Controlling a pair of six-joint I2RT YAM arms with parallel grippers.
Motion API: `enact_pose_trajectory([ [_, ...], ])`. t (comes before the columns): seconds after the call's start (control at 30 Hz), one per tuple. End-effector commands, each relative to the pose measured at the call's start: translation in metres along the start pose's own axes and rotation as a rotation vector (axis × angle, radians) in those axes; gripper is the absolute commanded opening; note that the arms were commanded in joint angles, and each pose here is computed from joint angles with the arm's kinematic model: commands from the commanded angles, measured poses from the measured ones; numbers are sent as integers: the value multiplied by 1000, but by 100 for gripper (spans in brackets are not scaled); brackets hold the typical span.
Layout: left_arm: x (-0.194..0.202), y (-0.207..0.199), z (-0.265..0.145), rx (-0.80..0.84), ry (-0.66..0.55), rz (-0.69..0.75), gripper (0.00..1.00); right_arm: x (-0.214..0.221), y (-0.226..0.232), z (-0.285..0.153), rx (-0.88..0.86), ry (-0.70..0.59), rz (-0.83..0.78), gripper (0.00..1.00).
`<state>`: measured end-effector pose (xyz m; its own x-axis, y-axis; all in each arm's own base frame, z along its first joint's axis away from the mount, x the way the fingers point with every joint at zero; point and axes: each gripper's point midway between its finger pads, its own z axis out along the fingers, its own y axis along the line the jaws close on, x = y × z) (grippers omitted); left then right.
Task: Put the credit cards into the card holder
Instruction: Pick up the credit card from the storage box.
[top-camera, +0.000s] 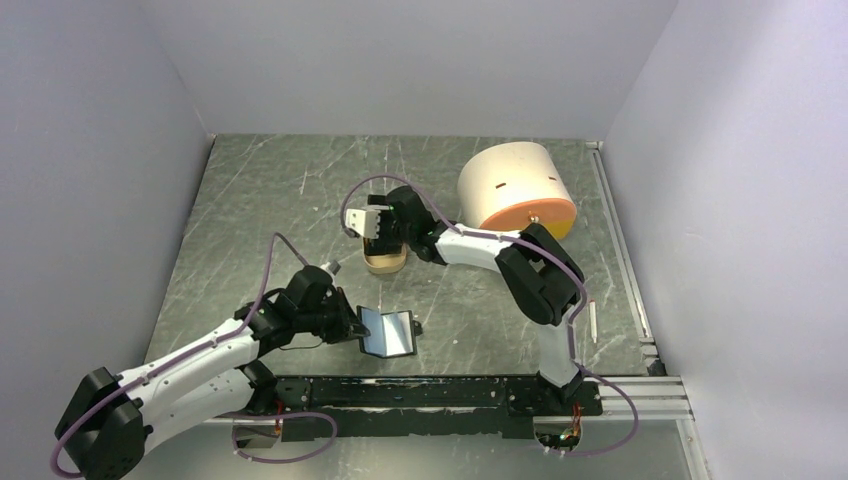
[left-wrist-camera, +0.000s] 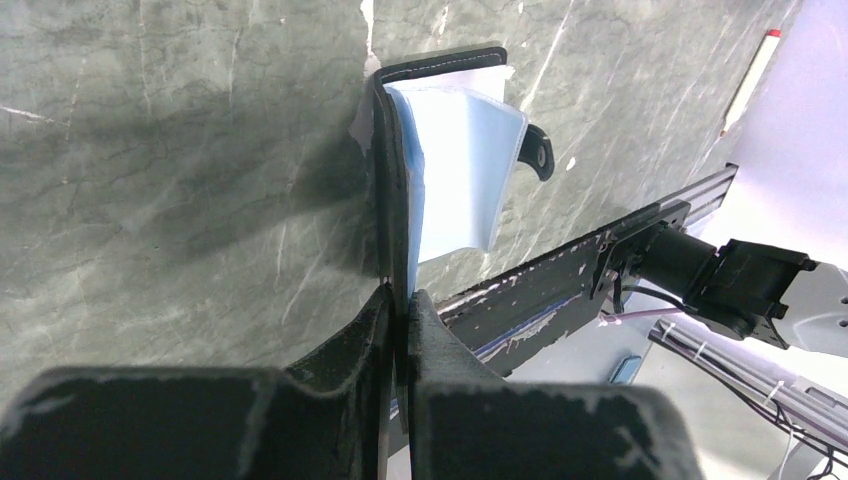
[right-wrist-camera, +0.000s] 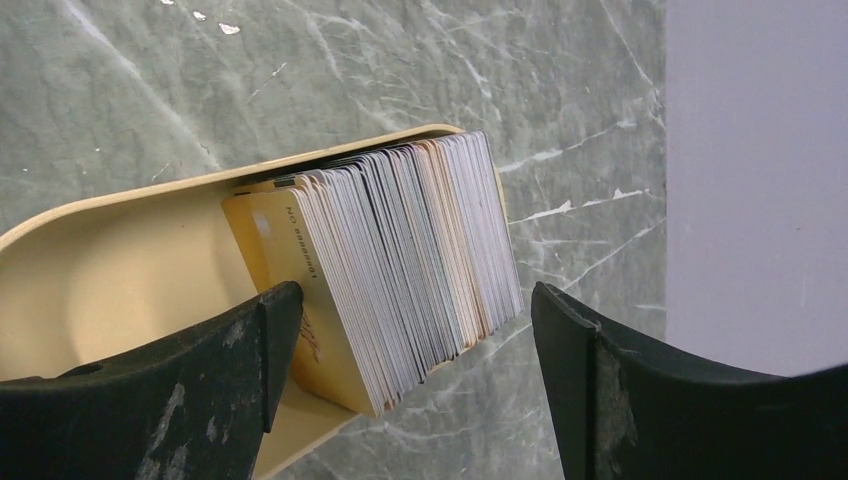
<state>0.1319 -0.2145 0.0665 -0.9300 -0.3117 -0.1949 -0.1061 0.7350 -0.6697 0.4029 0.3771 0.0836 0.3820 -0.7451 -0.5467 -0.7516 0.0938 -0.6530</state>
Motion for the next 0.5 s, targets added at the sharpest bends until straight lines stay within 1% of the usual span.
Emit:
enact_pose_trajectory([
  [0.0,0,-1,0,16,3,-1,9,12,4,10,2,26,-28,88],
  [0.23,1,-1,0,21,1,-1,9,18,15,12,-48,47,-51,87],
  [0.33,2,0,0,21,5,-2,9,22,12,13,-24,63,-54,87],
  [0.47,2,1,0,19,6,0,9,25,0,15,50,79,-51,84],
])
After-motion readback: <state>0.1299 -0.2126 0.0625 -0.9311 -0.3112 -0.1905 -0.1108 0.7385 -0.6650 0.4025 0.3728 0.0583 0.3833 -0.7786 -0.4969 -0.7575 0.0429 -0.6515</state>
